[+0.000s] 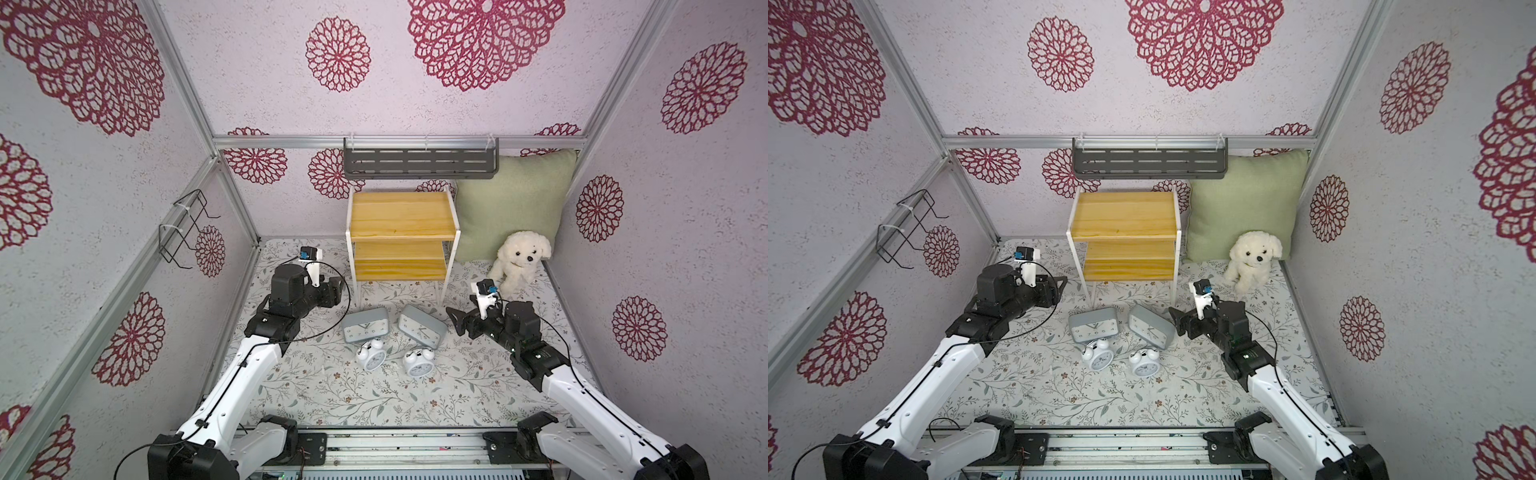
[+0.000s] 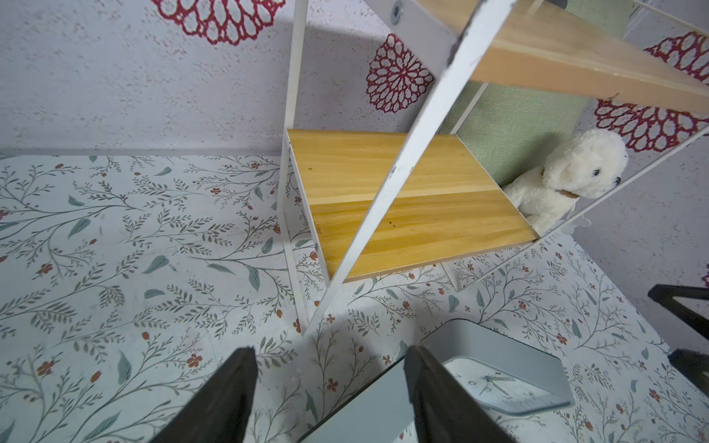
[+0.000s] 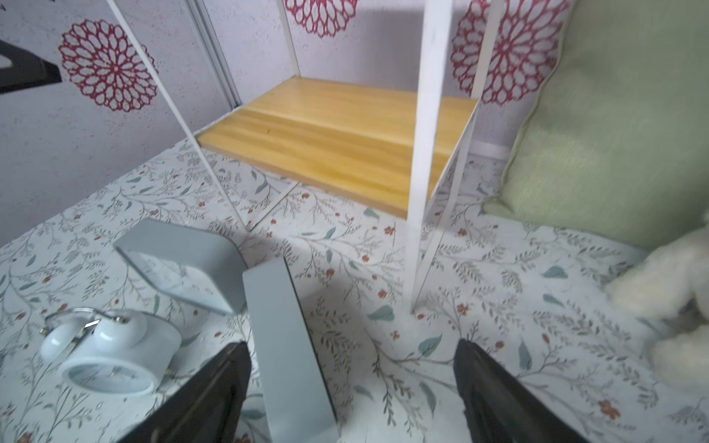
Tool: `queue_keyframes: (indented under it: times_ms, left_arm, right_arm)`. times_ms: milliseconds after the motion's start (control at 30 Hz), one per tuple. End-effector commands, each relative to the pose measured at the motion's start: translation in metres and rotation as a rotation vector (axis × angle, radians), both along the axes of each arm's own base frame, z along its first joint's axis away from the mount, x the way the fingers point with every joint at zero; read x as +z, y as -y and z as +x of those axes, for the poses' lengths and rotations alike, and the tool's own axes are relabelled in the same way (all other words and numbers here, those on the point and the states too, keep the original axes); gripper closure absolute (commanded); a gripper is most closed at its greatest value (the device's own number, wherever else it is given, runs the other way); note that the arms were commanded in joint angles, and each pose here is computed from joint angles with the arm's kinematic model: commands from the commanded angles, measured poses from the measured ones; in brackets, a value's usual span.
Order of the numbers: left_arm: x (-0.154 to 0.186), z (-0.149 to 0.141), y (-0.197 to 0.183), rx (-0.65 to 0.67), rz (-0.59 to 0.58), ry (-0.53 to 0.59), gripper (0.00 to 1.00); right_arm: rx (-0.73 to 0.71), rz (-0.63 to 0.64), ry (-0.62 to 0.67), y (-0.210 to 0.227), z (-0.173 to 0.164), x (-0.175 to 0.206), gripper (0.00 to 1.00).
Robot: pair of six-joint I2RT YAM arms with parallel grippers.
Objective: Place the alarm clocks on the shelf by style
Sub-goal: Pick up the alarm from the center of the board.
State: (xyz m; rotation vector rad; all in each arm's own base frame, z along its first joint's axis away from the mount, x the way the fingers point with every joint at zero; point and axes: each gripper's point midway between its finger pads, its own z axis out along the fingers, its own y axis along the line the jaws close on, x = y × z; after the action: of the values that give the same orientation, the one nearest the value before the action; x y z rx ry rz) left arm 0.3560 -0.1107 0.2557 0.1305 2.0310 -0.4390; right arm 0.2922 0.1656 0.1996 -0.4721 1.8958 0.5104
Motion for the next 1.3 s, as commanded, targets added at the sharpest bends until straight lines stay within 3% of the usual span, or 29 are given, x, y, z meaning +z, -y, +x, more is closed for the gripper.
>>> queue_keyframes:
  times_ms: [0, 267, 833, 1100, 1267]
  left_arm:
    - [0.000, -0.006, -0.003, 0.004, 0.015, 0.005, 0.31]
    - [-0.002, -0.010, -0.001, -0.013, 0.015, 0.001, 0.31]
    - [-0.004, -0.013, 0.000, -0.025, 0.021, -0.002, 0.31]
    - [-0.005, -0.013, 0.000, -0.027, 0.027, -0.005, 0.32]
    - [-0.006, -0.013, -0.001, -0.024, 0.031, -0.006, 0.32]
  right_arm:
    - [0.050, 0.055, -0.089, -0.009, -0.020, -0.014, 0.10]
    - [0.075, -0.001, -0.207, -0.022, -0.035, -0.050, 0.05]
    - [0.036, -0.073, -0.193, -0.031, -0.011, -0.070, 0.09]
    - [0.063, -0.054, -0.178, -0.044, 0.001, -0.072, 0.21]
    - [0.071, -0.072, -0.190, -0.046, 0.003, -0.079, 0.41]
